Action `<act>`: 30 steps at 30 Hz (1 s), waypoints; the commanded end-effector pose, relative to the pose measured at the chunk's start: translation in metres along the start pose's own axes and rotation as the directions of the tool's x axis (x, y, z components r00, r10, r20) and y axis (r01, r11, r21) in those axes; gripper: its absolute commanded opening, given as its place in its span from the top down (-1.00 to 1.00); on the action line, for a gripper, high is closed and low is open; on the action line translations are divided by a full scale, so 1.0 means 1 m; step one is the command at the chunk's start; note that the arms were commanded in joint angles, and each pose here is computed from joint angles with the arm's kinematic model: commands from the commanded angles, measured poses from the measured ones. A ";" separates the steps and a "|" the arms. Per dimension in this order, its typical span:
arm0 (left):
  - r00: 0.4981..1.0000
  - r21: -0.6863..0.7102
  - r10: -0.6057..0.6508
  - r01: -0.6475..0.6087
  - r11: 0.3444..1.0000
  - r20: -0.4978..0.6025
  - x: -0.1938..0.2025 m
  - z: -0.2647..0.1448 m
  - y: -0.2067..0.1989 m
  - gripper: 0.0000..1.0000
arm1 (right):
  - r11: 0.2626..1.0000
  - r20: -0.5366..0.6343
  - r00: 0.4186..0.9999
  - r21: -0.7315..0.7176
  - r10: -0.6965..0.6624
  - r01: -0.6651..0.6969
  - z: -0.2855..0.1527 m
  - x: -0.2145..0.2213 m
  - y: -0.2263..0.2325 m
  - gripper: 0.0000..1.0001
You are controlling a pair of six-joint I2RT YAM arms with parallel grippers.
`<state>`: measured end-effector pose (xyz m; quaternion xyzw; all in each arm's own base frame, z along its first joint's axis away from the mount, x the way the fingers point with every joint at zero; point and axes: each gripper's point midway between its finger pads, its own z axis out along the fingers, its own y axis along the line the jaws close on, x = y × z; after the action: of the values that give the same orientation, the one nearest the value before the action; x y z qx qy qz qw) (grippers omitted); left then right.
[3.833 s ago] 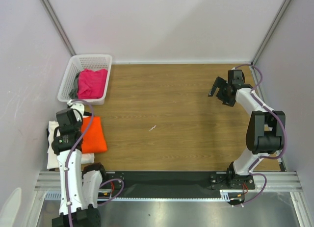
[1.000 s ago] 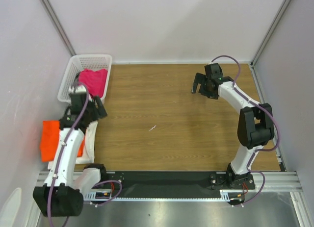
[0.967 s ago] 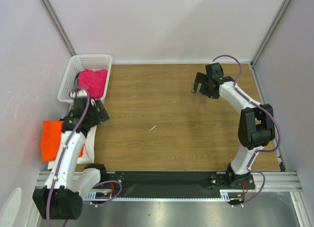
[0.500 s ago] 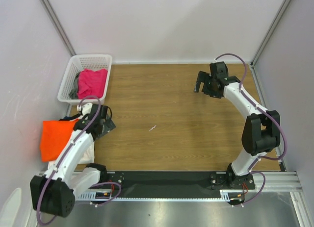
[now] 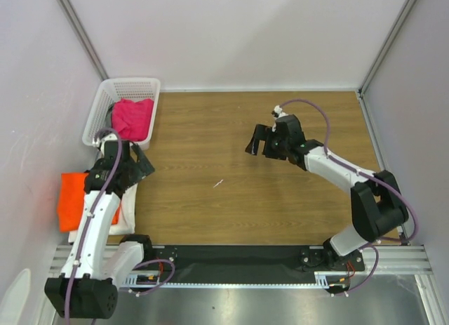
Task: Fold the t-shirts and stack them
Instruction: Neatly place the folded tshirt to the corner
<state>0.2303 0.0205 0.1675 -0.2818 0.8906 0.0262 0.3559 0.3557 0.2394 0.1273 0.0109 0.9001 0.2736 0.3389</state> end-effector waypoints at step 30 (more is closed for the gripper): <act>0.877 -0.275 -0.415 0.472 0.838 0.240 0.044 0.039 0.093 -0.99 | 0.997 0.263 0.962 -0.038 0.074 -0.067 -0.085 -0.077 -0.027 -1.00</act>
<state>0.1748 0.0777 0.0929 -0.5322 0.7608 0.0964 0.3586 0.3617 0.1575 0.2093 0.0825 0.8450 0.2915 0.4408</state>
